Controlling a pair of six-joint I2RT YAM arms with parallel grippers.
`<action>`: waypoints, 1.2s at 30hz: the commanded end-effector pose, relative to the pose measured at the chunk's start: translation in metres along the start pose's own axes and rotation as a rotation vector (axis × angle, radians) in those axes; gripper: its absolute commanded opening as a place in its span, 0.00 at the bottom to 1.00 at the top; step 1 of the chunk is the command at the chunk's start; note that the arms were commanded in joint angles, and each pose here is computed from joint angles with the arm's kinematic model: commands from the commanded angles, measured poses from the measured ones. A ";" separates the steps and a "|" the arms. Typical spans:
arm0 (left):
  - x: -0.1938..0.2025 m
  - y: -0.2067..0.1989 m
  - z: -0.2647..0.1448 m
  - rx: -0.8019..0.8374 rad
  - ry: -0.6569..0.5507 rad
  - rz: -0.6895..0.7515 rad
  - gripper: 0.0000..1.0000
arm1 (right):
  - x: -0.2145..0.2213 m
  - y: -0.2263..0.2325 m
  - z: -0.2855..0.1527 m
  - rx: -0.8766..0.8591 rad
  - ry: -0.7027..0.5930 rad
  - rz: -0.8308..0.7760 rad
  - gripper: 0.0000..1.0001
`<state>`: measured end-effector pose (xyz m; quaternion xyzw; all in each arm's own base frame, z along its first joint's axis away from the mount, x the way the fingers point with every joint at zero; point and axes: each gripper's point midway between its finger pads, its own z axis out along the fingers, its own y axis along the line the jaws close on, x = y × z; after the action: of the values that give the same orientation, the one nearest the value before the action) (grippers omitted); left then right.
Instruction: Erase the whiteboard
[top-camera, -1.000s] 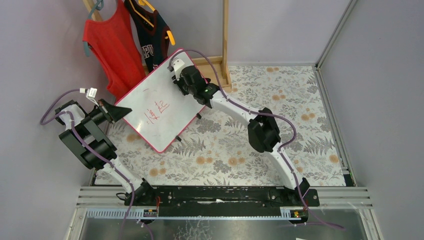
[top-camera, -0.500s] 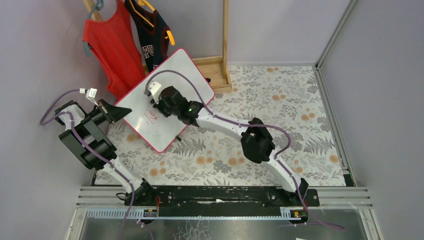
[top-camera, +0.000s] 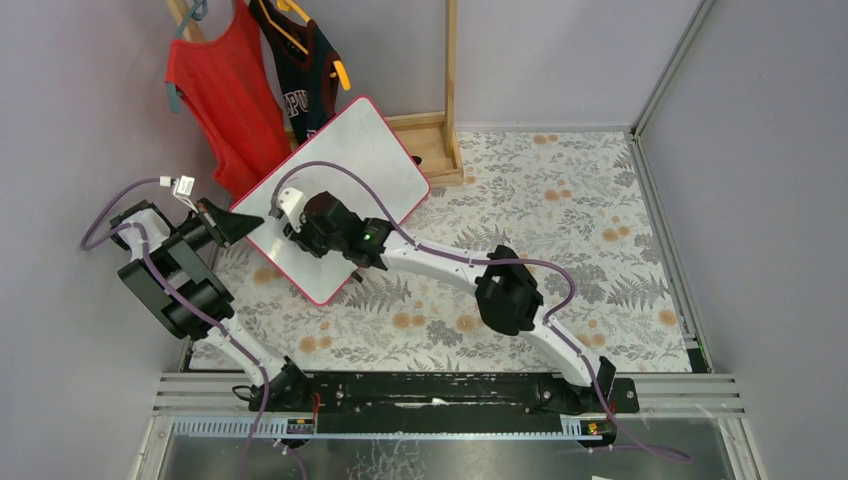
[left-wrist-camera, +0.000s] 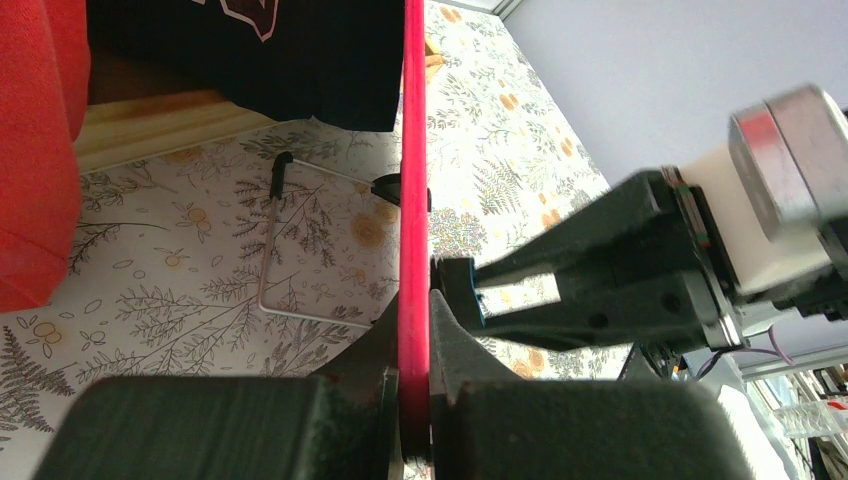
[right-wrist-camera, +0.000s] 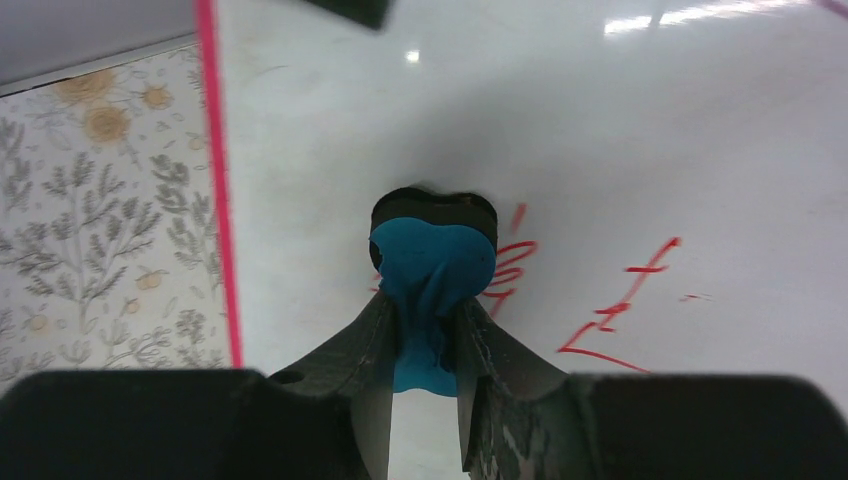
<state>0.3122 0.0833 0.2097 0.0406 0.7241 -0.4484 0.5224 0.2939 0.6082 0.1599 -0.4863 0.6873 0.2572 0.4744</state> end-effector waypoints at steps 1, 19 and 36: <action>0.033 0.019 -0.009 -0.041 0.142 0.057 0.00 | -0.015 -0.054 -0.003 0.110 -0.036 0.011 0.00; 0.032 0.020 -0.009 -0.043 0.143 0.054 0.00 | 0.026 -0.213 -0.040 0.387 0.037 0.127 0.00; 0.028 0.016 -0.009 -0.046 0.140 0.064 0.00 | -0.004 -0.138 -0.009 0.227 -0.016 0.142 0.00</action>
<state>0.3120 0.0831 0.2094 0.0404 0.7246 -0.4485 0.5217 0.4365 0.5180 0.1734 -0.3668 0.7593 0.1955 0.5007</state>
